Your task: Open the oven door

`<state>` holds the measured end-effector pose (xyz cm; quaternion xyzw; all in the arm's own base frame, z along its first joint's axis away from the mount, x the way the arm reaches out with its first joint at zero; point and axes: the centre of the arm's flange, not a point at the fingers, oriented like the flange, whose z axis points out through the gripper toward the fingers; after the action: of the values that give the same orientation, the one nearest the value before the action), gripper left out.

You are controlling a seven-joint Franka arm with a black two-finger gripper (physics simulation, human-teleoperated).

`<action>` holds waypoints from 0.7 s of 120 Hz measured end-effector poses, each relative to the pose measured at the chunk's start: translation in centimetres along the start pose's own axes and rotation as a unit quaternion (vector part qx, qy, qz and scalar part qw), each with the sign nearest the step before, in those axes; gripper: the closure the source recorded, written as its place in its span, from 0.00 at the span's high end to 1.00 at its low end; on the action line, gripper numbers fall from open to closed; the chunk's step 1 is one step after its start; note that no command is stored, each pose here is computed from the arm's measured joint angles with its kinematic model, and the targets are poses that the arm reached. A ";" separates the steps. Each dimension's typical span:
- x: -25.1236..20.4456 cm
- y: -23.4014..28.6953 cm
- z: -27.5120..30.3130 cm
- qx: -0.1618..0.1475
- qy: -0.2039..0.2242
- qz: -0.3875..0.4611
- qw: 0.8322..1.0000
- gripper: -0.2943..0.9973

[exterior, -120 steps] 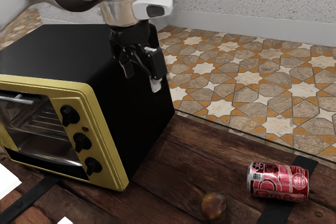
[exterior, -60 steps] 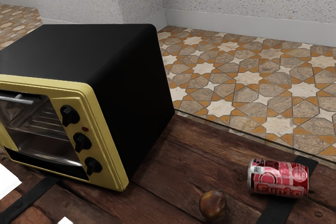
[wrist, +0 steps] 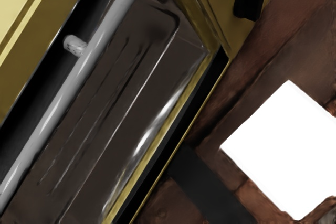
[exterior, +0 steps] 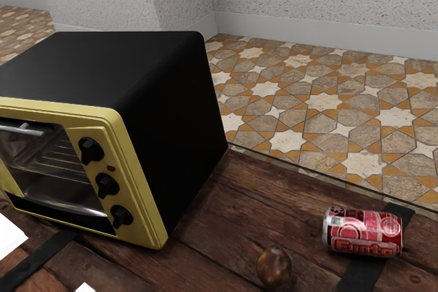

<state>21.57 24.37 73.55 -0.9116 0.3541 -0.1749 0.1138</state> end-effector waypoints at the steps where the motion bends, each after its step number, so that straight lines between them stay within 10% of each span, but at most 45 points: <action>1: 0.3 0.1 0.0 0.001 0.000 0.004 1.000 0.77; 84: 4.0 -4.3 7.1 -0.009 -0.015 0.129 0.992 0.77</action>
<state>29.78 25.35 69.50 -0.8619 0.4684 -0.1417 0.1327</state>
